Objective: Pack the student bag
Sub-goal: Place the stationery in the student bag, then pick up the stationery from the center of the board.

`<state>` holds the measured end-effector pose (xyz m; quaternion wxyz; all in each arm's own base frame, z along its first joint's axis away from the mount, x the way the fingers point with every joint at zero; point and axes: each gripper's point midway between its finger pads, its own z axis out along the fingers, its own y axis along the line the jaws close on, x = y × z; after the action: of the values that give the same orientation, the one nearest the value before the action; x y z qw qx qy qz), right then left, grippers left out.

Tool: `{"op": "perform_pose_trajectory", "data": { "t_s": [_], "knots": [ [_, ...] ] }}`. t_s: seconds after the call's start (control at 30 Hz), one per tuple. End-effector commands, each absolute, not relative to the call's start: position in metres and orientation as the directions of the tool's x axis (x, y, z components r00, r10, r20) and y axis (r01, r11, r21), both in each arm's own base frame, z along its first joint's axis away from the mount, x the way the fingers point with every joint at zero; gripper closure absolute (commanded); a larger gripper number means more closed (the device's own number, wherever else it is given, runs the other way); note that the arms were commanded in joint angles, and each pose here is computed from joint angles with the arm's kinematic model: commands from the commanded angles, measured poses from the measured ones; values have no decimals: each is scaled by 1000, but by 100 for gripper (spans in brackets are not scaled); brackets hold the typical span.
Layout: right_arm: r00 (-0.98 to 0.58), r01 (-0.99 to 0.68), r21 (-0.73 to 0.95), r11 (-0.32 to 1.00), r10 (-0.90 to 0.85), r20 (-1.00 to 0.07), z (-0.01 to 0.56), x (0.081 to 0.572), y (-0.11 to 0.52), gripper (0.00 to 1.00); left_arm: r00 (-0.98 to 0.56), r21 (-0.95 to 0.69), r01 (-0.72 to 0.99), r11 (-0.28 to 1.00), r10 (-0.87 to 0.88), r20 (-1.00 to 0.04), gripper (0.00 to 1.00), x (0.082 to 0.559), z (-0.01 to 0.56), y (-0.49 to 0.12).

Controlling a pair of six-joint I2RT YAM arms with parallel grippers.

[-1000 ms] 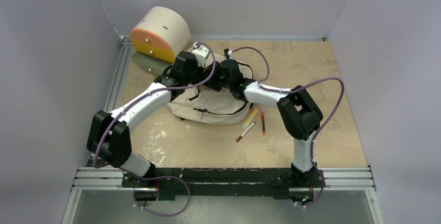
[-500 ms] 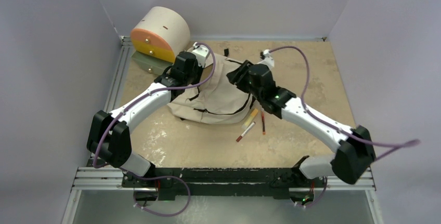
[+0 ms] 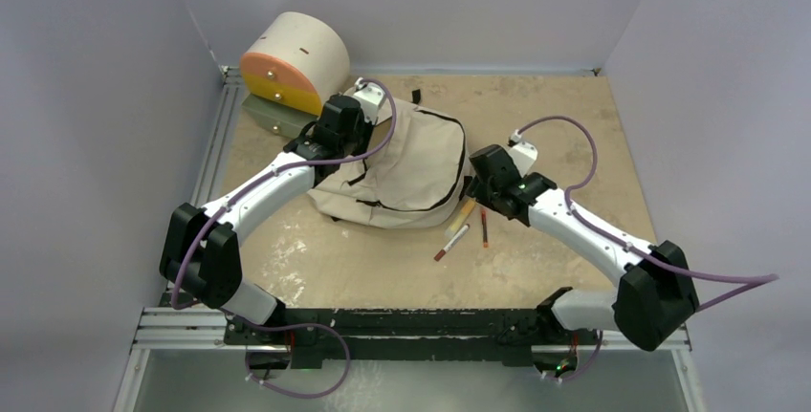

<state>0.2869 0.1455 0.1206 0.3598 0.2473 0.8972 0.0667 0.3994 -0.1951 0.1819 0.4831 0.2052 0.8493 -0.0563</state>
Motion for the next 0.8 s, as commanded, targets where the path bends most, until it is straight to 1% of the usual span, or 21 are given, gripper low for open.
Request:
{"op": "perform_pose_trajectory", "data": {
  "t_s": [0.0, 0.27, 0.37, 0.57, 0.7, 0.77],
  "knots": [
    [-650, 439, 239, 866, 490, -581, 95, 285, 119, 47, -382, 84, 382, 921, 239, -893, 100, 408, 219, -195],
    [-776, 381, 180, 907, 420, -471, 45, 279, 128, 51, -381, 84, 381, 921, 239, -893, 100, 408, 219, -195],
    [-801, 373, 160, 914, 404, -441, 32, 275, 129, 53, -381, 85, 379, 922, 239, -893, 100, 408, 219, -194],
    [-806, 381, 129, 915, 397, -438, 22, 272, 124, 54, -380, 87, 378, 922, 240, -893, 100, 409, 220, -194],
    [-812, 389, 86, 917, 385, -439, 16, 271, 118, 59, -380, 87, 378, 922, 240, -893, 100, 409, 220, -194],
    [-815, 391, 57, 919, 375, -441, 13, 271, 114, 59, -378, 89, 378, 921, 242, -894, 100, 409, 220, -194]
  ]
}}
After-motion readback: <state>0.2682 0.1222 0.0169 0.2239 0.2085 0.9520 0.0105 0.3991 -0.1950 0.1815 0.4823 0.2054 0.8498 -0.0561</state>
